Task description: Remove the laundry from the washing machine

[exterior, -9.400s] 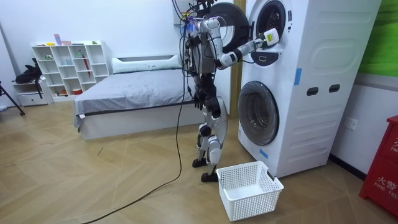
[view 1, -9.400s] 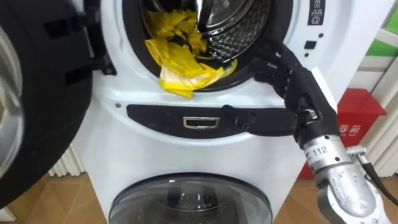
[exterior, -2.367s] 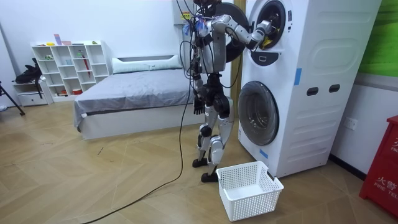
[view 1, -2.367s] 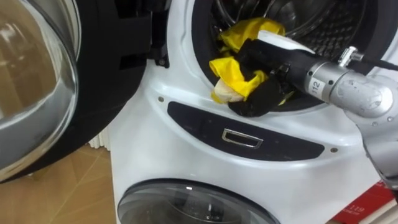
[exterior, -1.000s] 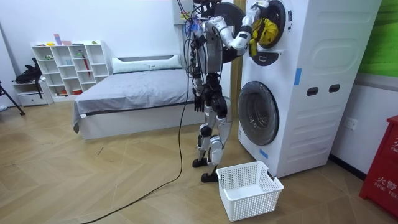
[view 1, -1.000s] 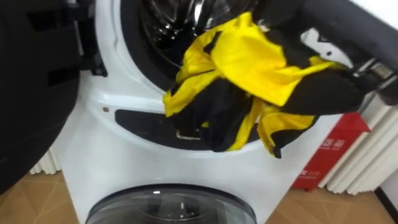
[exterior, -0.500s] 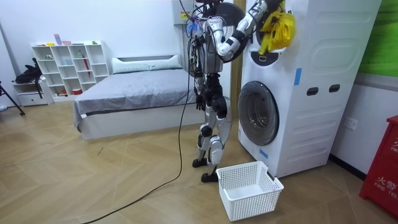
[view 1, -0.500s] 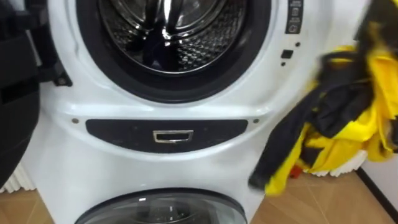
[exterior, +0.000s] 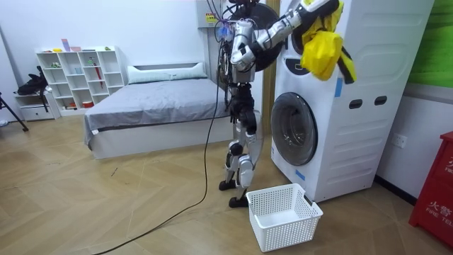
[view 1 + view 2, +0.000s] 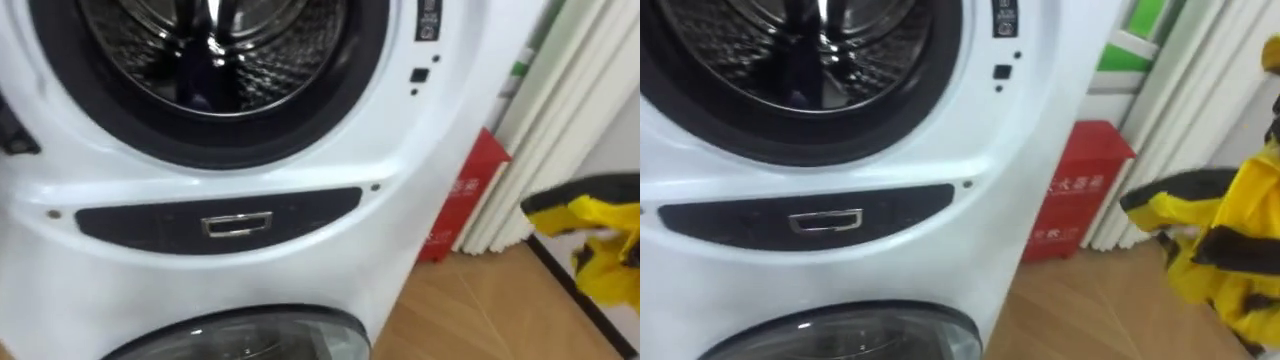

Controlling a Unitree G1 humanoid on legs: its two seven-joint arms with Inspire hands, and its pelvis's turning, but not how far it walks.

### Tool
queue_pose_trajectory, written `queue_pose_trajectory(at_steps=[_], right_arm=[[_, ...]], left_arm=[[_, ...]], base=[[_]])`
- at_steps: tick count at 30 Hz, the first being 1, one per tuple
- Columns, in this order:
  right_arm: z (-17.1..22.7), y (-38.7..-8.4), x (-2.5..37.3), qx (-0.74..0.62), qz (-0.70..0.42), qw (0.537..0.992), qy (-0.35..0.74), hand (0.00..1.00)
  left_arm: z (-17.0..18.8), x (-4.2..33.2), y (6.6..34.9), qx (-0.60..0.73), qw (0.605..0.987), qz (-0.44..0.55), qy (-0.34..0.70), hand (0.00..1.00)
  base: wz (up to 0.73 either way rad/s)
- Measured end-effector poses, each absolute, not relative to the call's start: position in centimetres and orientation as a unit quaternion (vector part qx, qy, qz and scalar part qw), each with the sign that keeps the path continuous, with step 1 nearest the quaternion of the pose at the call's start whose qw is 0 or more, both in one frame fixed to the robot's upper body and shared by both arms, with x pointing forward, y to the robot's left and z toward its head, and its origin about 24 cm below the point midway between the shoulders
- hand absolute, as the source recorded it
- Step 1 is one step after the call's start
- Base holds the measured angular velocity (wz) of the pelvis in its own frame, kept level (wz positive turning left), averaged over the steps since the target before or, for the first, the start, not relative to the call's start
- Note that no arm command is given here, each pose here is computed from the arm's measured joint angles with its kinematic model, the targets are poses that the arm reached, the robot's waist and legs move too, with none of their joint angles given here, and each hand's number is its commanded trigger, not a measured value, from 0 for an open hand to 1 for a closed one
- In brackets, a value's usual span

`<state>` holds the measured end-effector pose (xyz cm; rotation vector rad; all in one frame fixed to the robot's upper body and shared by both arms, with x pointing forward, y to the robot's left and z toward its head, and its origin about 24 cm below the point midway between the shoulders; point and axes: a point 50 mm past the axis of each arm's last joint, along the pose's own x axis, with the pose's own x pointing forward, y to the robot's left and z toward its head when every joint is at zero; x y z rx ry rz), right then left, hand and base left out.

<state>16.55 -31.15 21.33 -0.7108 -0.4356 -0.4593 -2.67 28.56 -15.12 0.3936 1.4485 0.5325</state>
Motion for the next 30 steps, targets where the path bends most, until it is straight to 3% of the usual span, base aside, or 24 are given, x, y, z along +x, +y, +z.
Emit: queue_pose_trajectory(at_steps=[7, 14, 22, 27, 30], right_arm=[[15.8, -30.1, 18.2, -0.273, -0.149, 0.945, -0.098, 1.00], [8.7, -29.0, 18.6, -0.194, -0.053, 0.978, 0.053, 1.00], [0.6, -28.0, 17.3, -0.092, -0.020, 0.975, 0.201, 1.00], [-5.7, -27.6, 14.5, -0.047, -0.022, 0.942, 0.332, 1.00], [-7.2, -27.6, 13.3, -0.037, -0.036, 0.929, 0.366, 1.00]], left_arm=[[-15.0, 1.5, 29.4, 0.215, 0.723, 0.206, 0.623, 0.00], [-15.3, 3.8, 28.3, 0.229, 0.740, 0.159, 0.612, 0.00], [-15.8, 4.2, 26.6, 0.222, 0.746, 0.133, 0.613, 0.00], [-15.8, 5.2, 26.3, 0.234, 0.753, 0.114, 0.605, 0.00], [-16.0, 5.1, 25.8, 0.228, 0.756, 0.093, 0.606, 0.00]], base=[[-0.48], [-0.42], [-0.31], [-0.16], [-0.12]])
